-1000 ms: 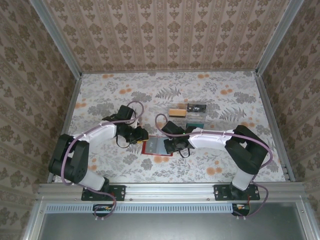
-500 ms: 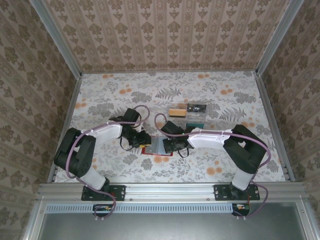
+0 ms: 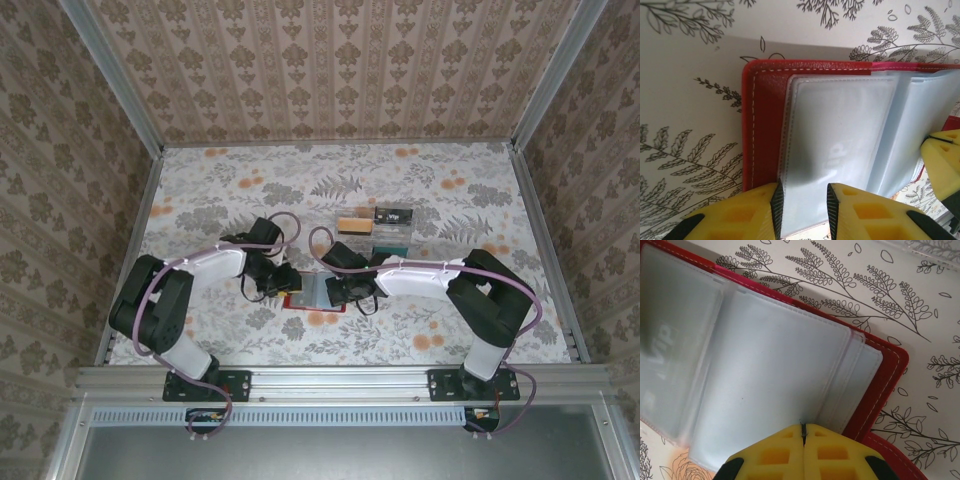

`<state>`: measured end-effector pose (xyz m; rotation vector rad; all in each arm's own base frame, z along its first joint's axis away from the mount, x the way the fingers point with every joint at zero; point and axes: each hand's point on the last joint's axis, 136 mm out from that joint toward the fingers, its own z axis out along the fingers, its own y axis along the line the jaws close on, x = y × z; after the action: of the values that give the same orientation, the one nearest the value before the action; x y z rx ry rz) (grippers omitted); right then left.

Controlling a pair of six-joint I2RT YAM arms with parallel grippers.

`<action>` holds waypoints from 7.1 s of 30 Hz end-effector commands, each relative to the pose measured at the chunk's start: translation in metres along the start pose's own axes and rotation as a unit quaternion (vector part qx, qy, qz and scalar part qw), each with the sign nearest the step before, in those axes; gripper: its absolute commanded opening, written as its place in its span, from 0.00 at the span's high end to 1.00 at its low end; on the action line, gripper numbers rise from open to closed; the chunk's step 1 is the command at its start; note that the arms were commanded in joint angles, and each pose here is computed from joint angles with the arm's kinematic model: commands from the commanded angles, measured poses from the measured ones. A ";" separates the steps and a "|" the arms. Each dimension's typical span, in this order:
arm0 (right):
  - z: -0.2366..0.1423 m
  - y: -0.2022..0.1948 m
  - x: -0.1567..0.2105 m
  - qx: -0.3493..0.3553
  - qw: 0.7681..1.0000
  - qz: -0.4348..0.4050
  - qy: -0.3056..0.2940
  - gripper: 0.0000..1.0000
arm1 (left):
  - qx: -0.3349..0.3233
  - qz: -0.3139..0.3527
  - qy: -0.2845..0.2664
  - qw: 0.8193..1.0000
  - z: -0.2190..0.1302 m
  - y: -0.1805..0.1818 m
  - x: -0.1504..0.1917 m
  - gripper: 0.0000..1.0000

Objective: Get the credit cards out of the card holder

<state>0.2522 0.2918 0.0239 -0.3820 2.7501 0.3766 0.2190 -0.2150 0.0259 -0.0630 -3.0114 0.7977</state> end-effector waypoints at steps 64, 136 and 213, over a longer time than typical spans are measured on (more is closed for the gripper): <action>0.004 -0.030 0.036 0.030 0.998 0.044 0.028 0.91 | 0.048 0.009 0.015 0.999 0.007 -0.012 0.006 0.45; 0.008 -0.031 0.041 0.029 0.998 0.046 0.035 0.91 | 0.122 0.050 0.026 0.991 0.006 -0.056 0.009 0.32; -0.016 0.023 -0.025 -0.189 0.963 0.192 -0.033 0.86 | 0.076 0.005 0.008 0.997 0.009 -0.024 0.001 0.87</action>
<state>0.2605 0.2962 0.0427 0.0602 2.6893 0.8914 0.2202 -0.2427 0.0382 -0.0844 -2.9356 1.0410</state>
